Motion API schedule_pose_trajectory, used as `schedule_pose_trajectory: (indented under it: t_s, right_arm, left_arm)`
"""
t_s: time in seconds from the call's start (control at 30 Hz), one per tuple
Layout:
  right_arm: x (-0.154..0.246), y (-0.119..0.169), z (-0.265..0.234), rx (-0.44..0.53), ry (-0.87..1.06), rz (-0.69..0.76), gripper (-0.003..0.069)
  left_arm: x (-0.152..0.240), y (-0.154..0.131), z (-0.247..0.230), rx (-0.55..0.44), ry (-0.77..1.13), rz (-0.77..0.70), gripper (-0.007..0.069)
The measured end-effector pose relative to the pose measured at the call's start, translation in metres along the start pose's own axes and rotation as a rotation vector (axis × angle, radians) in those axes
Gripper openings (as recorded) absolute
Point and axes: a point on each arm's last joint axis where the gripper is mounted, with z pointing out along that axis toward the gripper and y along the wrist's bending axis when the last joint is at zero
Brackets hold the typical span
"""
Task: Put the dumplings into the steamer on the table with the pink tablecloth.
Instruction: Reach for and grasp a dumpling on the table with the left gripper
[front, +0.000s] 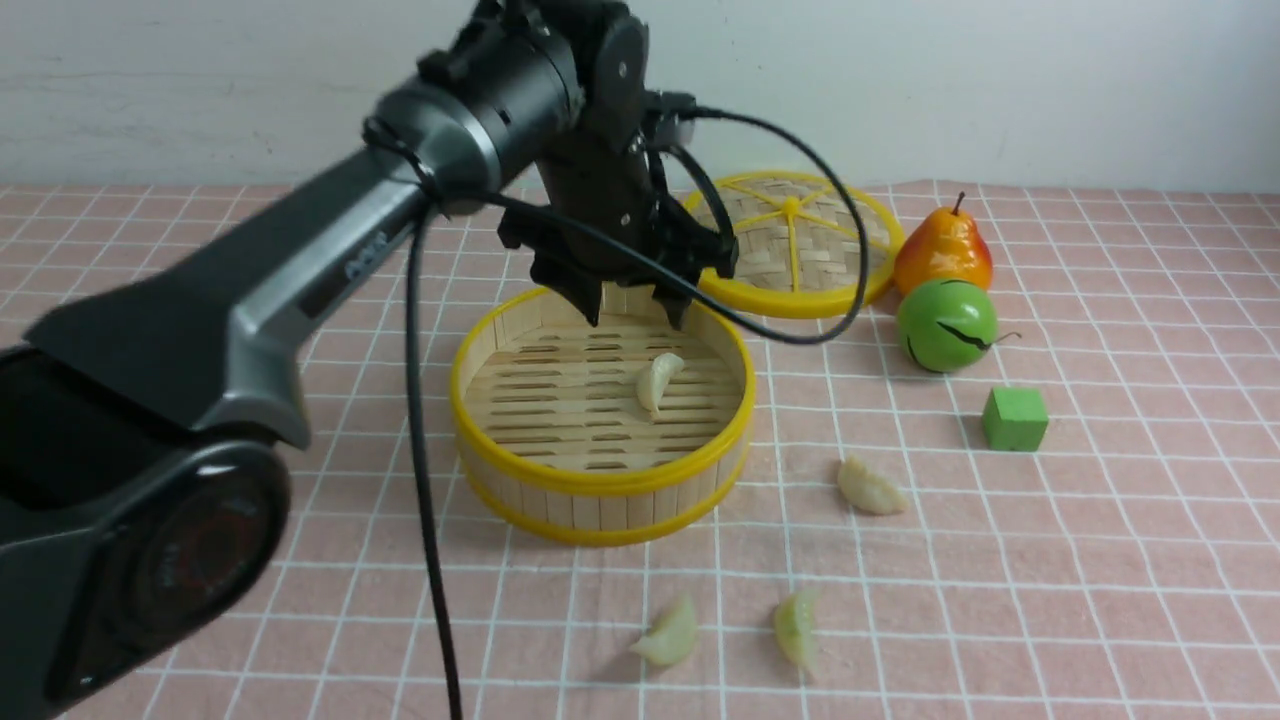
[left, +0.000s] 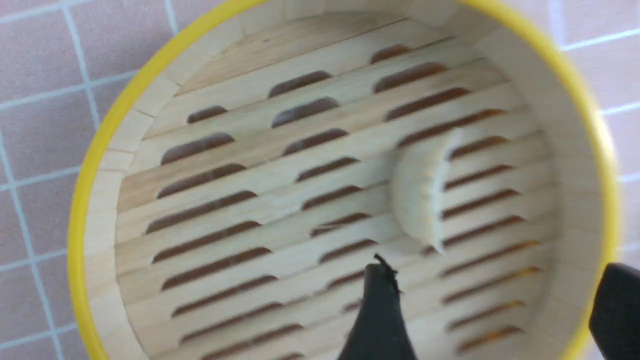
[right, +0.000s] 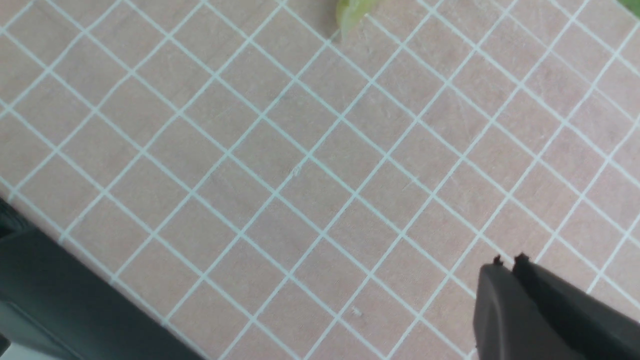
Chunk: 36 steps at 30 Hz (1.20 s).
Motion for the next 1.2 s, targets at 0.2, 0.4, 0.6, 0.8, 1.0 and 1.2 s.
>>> schedule_pose_trajectory:
  t_s: [0.2, 0.4, 0.6, 0.8, 1.0, 1.2]
  right_arm:
    - [-0.006, -0.001, 0.000, 0.010, -0.066, -0.011, 0.0041]
    - [-0.007, -0.001, 0.000, 0.016, -0.074, -0.073, 0.0042]
    - [-0.009, -0.001, 0.000, 0.015, -0.100, -0.084, 0.0047]
    - [-0.010, 0.002, 0.000, -0.012, -0.101, -0.077, 0.0054]
    - [-0.009, 0.006, 0.000, -0.057, -0.089, -0.057, 0.0059]
    - [-0.007, 0.006, 0.000, -0.058, -0.074, -0.057, 0.0064]
  left_arm:
    - [0.050, -0.023, -0.069, 0.103, 0.069, 0.188, 0.0519]
    - [0.116, -0.041, -0.057, 0.137, 0.188, 0.472, 0.0519]
    - [0.156, -0.053, -0.007, 0.119, 0.294, 0.584, 0.0519]
    - [0.165, -0.050, 0.042, 0.060, 0.342, 0.608, 0.0519]
    - [0.169, -0.049, 0.077, 0.024, 0.324, 0.531, 0.0515]
    - [0.168, -0.050, 0.080, 0.013, 0.314, 0.413, 0.0357]
